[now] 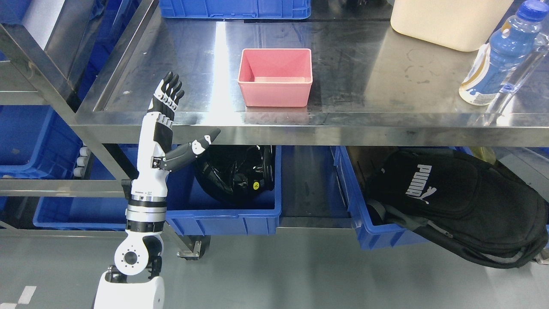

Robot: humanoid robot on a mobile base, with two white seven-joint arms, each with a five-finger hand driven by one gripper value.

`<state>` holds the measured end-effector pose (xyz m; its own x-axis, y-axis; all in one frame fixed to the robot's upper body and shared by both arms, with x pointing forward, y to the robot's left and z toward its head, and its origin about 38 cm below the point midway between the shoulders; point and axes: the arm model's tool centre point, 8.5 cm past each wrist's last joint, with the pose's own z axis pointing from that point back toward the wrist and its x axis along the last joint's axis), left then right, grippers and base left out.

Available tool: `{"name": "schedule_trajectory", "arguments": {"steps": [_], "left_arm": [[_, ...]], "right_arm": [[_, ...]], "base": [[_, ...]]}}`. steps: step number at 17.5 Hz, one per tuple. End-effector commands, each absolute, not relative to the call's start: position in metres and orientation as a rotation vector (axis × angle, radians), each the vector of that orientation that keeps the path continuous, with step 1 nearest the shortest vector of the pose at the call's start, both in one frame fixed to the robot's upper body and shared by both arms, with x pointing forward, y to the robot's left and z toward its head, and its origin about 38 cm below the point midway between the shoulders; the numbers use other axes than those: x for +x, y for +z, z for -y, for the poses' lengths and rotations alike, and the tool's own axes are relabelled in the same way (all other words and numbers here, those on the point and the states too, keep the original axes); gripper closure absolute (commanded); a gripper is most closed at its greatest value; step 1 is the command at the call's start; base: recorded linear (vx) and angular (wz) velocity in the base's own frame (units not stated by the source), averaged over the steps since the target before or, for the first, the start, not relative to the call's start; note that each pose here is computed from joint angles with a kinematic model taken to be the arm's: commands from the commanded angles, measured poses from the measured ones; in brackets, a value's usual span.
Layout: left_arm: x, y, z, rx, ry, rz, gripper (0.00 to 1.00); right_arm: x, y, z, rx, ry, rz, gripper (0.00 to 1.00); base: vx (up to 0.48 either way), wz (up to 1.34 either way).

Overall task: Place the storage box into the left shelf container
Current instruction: 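Raise the left hand up toward the pink box on the shelf top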

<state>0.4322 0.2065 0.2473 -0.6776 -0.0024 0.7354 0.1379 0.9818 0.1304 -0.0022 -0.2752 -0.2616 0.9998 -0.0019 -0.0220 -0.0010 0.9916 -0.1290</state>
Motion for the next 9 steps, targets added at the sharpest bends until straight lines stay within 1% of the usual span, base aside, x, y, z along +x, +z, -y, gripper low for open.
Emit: {"name": "schedule_trajectory", "arguments": {"steps": [1, 3, 5, 8, 9], "left_arm": [[0.431, 0.253, -0.226, -0.041, -0.206, 2.326, 0.00], [0.438, 0.276, -0.234, -0.022, -0.213, 2.373, 0.00], [0.446, 0.310, -0.239, -0.033, -0.332, 2.422, 0.00], [0.460, 0.363, -0.260, 0.026, -0.722, 2.318, 0.00], [0.466, 0.387, -0.269, 0.074, -0.852, 2.257, 0.00]], "right_arm": [[-0.002, -0.261, 0.287, -0.148, -0.003, -0.013, 0.00], [-0.002, -0.261, 0.287, -0.148, -0.003, -0.013, 0.00], [-0.002, -0.261, 0.287, -0.148, -0.003, -0.013, 0.00], [-0.002, -0.261, 0.287, -0.148, -0.003, -0.013, 0.00], [-0.002, -0.261, 0.287, -0.148, -0.003, -0.013, 0.00]], "base": [[0.000, 0.00], [0.000, 0.00], [0.000, 0.00], [0.000, 0.00], [0.000, 0.00]]}}
